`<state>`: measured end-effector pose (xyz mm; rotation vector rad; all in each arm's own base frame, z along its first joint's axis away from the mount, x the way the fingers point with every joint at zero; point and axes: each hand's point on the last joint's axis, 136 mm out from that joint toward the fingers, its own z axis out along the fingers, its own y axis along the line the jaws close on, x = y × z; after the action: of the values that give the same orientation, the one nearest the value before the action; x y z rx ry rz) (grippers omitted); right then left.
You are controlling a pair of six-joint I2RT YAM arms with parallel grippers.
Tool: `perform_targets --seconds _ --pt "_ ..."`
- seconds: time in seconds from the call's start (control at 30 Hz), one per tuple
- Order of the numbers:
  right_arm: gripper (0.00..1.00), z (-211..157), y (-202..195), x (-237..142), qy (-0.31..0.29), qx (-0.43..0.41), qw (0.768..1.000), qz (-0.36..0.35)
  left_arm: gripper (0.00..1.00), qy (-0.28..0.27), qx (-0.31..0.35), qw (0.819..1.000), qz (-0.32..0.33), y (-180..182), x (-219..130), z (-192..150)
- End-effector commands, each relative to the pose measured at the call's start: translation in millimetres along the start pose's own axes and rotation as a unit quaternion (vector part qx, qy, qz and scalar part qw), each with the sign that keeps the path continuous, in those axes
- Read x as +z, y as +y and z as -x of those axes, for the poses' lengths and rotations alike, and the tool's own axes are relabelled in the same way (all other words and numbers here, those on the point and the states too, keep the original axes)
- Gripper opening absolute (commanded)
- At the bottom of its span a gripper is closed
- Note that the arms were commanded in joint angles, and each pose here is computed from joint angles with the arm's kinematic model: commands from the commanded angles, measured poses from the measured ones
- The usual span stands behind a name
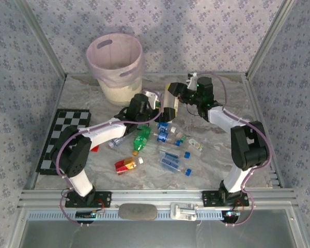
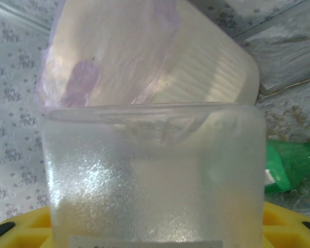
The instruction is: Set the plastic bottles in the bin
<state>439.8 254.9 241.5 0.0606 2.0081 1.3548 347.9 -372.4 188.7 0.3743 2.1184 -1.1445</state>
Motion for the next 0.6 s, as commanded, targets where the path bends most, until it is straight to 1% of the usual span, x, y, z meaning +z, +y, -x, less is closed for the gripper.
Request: perform_targets --seconds 0.0,0.1,0.17,0.27,0.33,0.4,0.5,0.57 --pt "0.55 -2 20 -3 0.002 -0.025 1.000 -0.002 1.00 -0.011 0.016 1.000 -0.003 -6 1 10" --pt "0.54 -10 25 2 0.010 -0.029 1.000 0.000 0.99 -0.014 0.019 1.000 -0.004 -7 -1 12" --pt "0.55 -13 24 4 0.012 -0.030 0.999 -0.003 0.95 -0.016 0.023 1.000 -0.005 -9 -3 14" --pt "0.54 -14 23 5 0.009 -0.031 0.999 -0.008 0.84 -0.020 0.025 0.999 0.002 -7 -6 13" --pt "0.54 -15 22 6 0.007 -0.033 0.999 -0.012 0.74 -0.024 0.025 0.999 0.010 -4 -8 13" --pt "0.55 -14 21 5 0.006 -0.035 0.999 -0.016 0.66 -0.027 0.025 0.999 0.017 -2 -9 13" --pt "0.59 -13 23 5 0.005 -0.038 0.999 -0.016 0.58 -0.032 0.025 0.999 0.025 1 -12 15" --pt "0.66 -13 23 5 0.005 -0.037 0.999 -0.017 0.56 -0.034 0.026 0.999 0.028 1 -12 16"
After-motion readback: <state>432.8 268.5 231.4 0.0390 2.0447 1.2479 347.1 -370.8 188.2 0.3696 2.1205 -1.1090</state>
